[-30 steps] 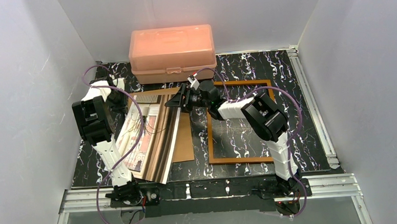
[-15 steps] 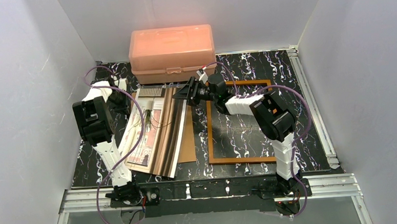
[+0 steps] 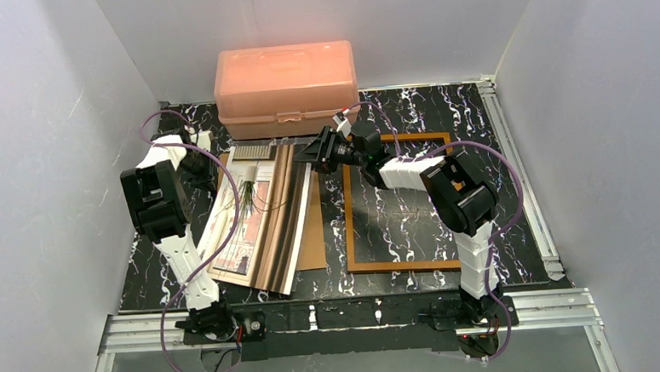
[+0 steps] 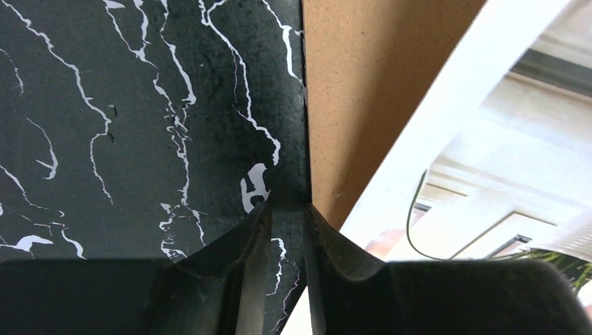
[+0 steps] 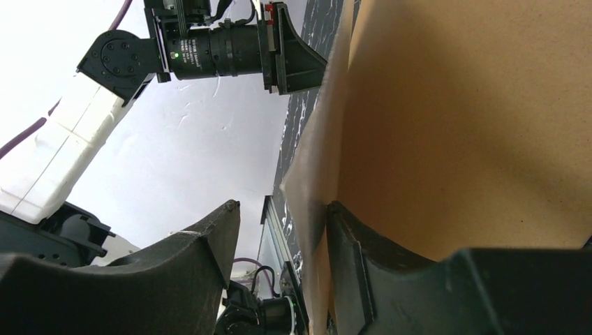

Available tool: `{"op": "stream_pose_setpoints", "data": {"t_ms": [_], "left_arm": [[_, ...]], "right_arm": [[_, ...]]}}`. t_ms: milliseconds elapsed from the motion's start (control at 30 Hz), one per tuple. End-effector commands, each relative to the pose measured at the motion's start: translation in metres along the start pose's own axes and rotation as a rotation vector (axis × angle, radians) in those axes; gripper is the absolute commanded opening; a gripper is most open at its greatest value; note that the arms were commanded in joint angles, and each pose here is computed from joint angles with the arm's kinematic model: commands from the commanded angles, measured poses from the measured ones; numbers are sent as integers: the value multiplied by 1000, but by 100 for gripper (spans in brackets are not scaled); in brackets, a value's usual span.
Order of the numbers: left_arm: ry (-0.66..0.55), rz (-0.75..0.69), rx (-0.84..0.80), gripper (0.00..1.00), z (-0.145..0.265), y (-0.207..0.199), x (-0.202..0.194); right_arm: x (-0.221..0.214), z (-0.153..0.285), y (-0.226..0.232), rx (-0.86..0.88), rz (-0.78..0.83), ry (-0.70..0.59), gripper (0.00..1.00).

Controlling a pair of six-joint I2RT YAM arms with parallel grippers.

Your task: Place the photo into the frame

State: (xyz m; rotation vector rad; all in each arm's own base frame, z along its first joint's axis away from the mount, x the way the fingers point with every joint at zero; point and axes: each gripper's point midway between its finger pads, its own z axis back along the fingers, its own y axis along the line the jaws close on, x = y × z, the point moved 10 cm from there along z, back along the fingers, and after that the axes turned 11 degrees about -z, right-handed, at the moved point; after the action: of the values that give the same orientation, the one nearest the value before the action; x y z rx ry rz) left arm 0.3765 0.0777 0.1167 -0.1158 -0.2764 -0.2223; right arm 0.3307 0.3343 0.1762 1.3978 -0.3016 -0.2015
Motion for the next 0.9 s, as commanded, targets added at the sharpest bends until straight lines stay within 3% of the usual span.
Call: {"op": "stream_pose_setpoints", "data": {"t_ms": [0,467,867], "left_arm": [[46,3,-64,22,6,-14,-13],[53,8,-69,22,4,-14,-14],[40,9,-73,22,9,-14,-9]], "right_arm": [[2,10,36,88,56,3,56],[4,17,51,77,71,10,30],[24,35,67,57,91,-27,25]]}}
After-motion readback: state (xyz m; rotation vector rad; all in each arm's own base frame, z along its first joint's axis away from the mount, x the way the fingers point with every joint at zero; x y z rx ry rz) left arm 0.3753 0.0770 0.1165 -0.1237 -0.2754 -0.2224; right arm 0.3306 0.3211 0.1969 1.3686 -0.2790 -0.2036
